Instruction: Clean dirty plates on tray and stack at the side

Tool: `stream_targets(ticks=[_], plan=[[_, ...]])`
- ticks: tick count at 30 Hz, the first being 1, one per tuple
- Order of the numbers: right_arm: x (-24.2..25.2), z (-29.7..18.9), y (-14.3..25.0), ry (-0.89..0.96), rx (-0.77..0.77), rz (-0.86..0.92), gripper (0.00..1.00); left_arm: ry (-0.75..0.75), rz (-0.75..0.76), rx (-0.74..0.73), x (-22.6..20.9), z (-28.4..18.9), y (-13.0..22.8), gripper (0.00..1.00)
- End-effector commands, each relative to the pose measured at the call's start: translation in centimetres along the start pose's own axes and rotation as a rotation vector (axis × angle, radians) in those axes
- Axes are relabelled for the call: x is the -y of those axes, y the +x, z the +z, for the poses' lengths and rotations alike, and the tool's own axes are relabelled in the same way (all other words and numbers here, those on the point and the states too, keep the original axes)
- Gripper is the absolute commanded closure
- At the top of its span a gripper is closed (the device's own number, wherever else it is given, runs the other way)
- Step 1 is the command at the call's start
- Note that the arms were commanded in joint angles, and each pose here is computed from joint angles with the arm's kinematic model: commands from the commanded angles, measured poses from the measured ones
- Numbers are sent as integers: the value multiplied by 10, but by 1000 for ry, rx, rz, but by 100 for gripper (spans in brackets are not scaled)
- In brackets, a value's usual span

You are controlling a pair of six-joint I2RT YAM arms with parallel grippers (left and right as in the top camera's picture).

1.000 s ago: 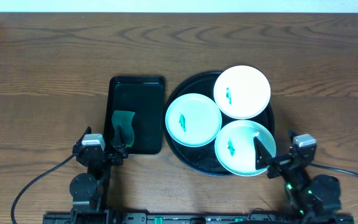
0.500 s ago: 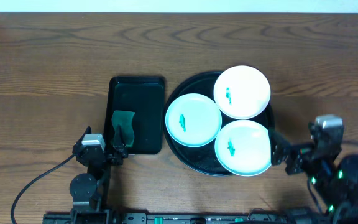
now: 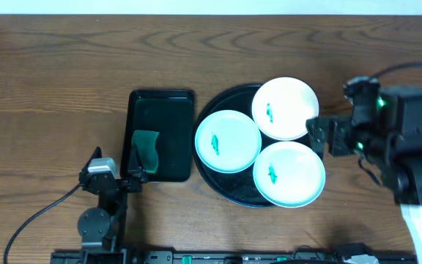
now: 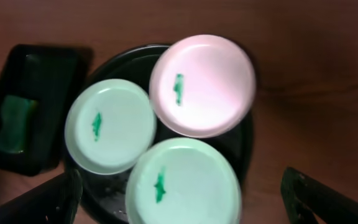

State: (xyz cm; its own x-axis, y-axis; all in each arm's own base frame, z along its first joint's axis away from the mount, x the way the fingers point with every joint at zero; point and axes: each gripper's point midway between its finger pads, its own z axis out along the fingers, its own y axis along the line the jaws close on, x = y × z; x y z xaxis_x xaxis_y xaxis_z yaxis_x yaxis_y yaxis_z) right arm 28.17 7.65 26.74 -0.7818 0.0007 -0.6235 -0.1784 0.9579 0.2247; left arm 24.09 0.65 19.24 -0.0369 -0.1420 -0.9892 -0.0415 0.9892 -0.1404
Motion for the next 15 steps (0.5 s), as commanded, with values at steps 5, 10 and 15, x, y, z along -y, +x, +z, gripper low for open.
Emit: stream_targets(ticks=[5, 10, 15], plan=[[-30, 12, -12, -173, -10, -22, 27, -2, -31, -4, 13, -16, -93, 17], [-22, 19, -15, -127, -9, -13, 37, -29, -16, -180, 20, -9, -138, 17], [-18, 33, -12, -118, -57, 49, 43, -71, -6, -456, 22, 7, -153, 17]])
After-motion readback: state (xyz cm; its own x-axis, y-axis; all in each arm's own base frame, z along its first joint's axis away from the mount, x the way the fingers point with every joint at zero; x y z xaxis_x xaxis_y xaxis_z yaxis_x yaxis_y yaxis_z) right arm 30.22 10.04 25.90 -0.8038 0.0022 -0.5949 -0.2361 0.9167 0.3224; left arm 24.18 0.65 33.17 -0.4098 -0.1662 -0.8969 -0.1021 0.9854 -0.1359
